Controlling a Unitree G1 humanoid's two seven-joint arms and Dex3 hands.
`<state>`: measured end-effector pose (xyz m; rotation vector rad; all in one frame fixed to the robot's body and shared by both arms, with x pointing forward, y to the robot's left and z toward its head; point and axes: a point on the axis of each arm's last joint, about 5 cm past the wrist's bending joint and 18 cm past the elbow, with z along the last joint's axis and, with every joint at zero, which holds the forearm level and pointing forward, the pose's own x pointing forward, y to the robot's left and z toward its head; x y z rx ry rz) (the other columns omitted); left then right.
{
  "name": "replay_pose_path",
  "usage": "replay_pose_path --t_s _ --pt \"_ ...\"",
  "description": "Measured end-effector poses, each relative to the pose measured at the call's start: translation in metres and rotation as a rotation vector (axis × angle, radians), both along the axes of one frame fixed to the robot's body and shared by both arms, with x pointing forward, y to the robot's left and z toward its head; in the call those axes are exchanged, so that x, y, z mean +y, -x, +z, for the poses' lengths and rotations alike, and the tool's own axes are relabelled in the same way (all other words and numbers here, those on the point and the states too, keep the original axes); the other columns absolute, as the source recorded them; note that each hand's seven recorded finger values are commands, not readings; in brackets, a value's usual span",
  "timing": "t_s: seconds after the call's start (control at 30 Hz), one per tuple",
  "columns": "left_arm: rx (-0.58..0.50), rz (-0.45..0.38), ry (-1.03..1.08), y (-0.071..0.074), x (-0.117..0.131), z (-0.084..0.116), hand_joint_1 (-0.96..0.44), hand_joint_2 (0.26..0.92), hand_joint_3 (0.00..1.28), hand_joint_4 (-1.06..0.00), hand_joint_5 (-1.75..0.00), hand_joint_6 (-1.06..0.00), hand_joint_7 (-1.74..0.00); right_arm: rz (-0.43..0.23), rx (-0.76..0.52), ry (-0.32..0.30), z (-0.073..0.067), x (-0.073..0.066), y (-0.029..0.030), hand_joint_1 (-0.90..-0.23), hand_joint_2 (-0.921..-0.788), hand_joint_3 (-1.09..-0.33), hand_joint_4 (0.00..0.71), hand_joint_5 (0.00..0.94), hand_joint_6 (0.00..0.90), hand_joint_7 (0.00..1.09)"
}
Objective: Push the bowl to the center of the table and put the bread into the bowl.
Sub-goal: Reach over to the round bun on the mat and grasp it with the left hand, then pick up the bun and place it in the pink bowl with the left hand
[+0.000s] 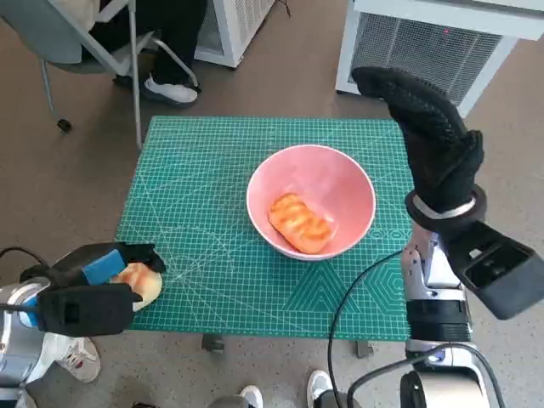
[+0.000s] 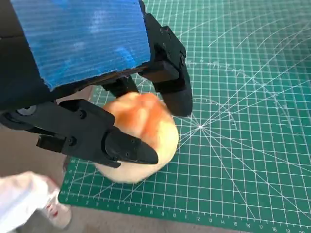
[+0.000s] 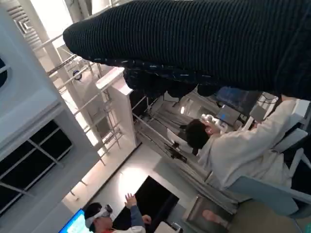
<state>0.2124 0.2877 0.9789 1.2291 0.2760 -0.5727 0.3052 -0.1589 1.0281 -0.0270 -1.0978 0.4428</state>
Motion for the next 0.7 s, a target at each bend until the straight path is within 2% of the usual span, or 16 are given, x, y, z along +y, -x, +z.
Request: replay_pose_path --t_s 0.13,0.27,0.57,0.7 --pt "-0.027 -0.030 0.025 -0.001 -0.001 0.004 0.00 0.918 0.15 -0.57 -1.26 -0.58 -1.26 -0.001 0.000 0.000 0.000 0.000 -0.0001 -0.561 -0.921 -0.801 0.226 0.031 -0.001 0.58" --pt "-0.096 -0.056 0.063 -0.004 -0.004 0.018 0.00 0.920 0.16 -0.52 -1.29 -0.58 -1.28 -0.001 0.000 -0.001 0.000 0.000 -0.0001 -0.561 -0.921 -0.803 0.225 0.031 -0.001 0.58" --pt "-0.375 -0.181 0.121 -0.015 -0.030 0.080 0.00 0.920 0.15 -0.50 -1.31 -0.61 -1.24 -0.001 0.003 -0.001 0.000 0.000 -0.0013 -0.564 -0.921 -0.797 0.226 0.034 -0.001 0.59" --pt "-0.489 -0.237 0.159 -0.021 -0.046 0.100 0.00 0.920 0.15 -0.51 -1.30 -0.62 -1.24 -0.001 0.002 0.000 0.000 0.000 -0.0020 -0.562 -0.921 -0.793 0.227 0.035 -0.001 0.59"
